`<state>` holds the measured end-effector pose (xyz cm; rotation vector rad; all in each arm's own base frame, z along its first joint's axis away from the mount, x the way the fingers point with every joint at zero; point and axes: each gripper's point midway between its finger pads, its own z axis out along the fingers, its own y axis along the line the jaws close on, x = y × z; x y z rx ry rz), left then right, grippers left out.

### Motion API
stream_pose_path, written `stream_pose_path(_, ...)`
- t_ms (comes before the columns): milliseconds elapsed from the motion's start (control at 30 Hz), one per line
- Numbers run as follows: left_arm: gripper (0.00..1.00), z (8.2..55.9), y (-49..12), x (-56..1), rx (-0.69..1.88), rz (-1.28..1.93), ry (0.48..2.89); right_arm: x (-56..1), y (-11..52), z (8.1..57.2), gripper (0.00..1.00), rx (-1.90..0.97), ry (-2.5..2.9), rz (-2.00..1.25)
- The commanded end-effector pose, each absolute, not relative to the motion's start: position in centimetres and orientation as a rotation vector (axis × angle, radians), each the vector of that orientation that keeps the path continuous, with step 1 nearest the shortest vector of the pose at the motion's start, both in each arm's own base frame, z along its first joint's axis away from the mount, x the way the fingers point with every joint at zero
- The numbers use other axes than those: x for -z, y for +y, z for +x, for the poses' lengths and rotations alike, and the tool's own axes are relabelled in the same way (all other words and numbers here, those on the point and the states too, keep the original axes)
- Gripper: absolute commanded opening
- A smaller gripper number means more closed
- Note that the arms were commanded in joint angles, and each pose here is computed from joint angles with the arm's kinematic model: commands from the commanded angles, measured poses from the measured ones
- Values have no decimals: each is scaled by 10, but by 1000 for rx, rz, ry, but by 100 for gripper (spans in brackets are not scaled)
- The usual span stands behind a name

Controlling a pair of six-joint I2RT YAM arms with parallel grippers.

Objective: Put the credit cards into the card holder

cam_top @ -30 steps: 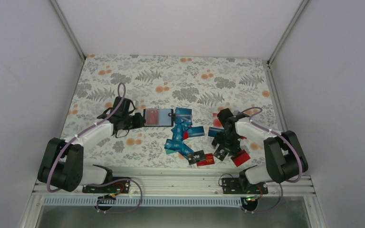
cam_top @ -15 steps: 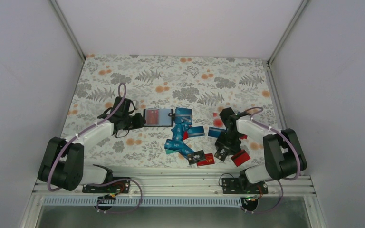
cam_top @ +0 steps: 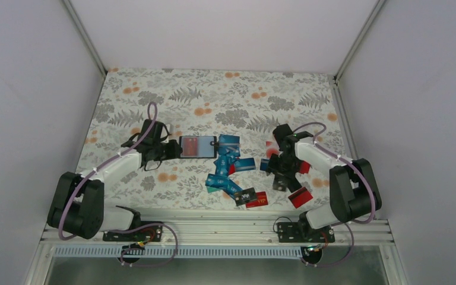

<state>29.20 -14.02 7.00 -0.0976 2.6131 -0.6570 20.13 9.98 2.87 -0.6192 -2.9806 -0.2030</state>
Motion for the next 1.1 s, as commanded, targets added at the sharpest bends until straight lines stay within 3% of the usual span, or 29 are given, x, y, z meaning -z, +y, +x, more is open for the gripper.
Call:
stream_pose_path(0,21,297,-147,-90,702,-65,2565,-51,120,221,45,378,-3036,-532)
stream_pose_path(200,21,295,-167,-116,855,20,2493,-78,153,253,45,653,-3084,-402)
stream_pose_path(333,21,293,-172,-123,869,54,2469,-72,121,256,49,354,-3171,-435)
stream_pose_path(400,21,291,-175,-123,882,70,2462,-63,99,249,58,168,-3179,-500)
stream_pose_path(467,21,291,-178,-122,895,77,2456,-51,84,238,83,64,-3160,-575)
stream_pose_path(567,21,291,-182,-122,910,84,2454,-39,72,229,97,-2,-3149,-707)
stream_pose_path(833,21,286,-182,-122,897,110,2466,-15,26,216,100,-236,-3081,-1016)
stream_pose_path(1067,21,285,-182,-122,892,109,2463,21,39,222,99,-55,-3068,-943)
